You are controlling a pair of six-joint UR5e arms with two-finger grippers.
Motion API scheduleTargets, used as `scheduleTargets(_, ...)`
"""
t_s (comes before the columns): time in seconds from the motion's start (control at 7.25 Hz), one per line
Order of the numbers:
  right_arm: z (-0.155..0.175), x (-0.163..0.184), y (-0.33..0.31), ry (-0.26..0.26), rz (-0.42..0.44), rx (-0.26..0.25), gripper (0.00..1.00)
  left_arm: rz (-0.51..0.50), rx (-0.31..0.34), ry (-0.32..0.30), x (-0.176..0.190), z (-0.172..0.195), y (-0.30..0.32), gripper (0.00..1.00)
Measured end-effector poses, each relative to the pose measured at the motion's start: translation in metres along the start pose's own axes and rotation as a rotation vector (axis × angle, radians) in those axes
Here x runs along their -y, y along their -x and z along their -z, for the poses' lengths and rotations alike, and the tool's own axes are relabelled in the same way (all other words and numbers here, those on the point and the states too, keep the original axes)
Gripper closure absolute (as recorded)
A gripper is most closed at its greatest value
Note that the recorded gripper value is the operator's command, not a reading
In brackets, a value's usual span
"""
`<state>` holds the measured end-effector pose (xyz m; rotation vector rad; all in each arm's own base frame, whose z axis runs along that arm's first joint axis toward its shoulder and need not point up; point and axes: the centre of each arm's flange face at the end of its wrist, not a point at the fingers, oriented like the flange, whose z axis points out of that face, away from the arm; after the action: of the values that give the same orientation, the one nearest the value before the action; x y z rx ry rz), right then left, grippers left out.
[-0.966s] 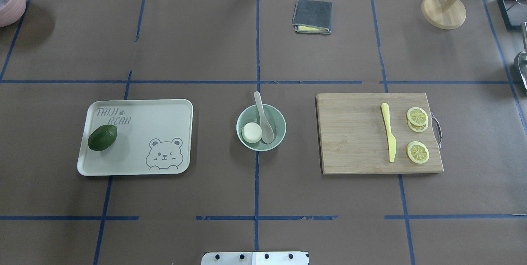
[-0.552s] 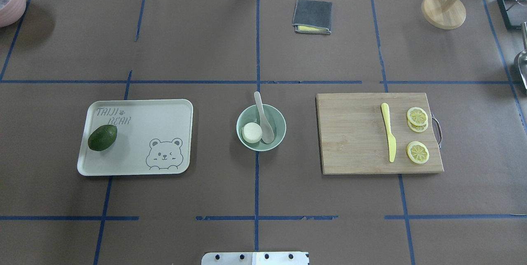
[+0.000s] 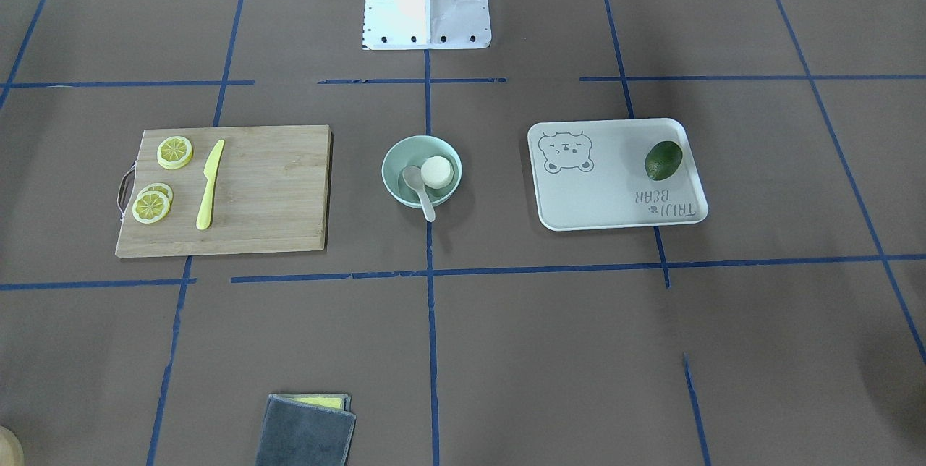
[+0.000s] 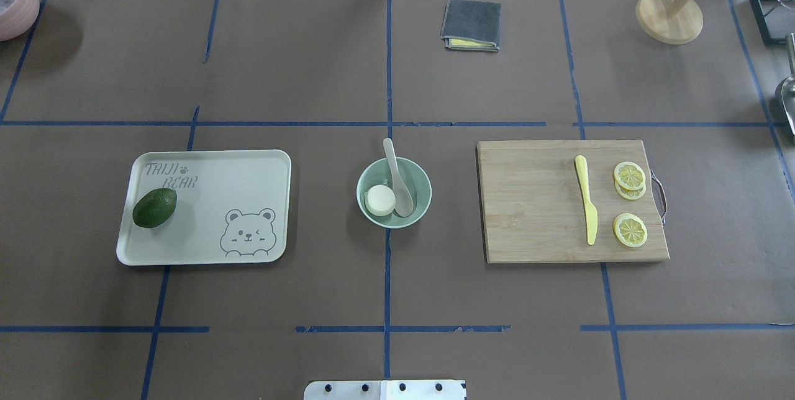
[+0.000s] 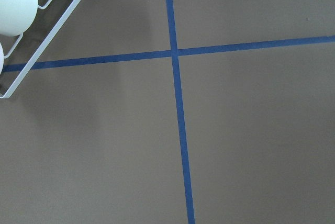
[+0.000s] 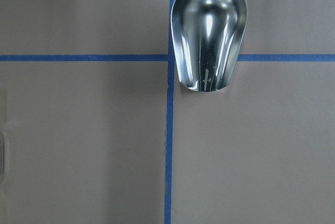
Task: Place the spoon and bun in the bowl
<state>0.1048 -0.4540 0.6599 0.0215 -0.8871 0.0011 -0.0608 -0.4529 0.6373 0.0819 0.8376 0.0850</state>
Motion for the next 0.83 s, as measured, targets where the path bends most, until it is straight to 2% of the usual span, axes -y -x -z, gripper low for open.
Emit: scheduleTargets(0.83,0.0022,0.0021,0.0024,-0.004,0.004,-0.001,0.00,-0.001,0.003,-0.001,0.0007,0.0002,0.0001,0.00)
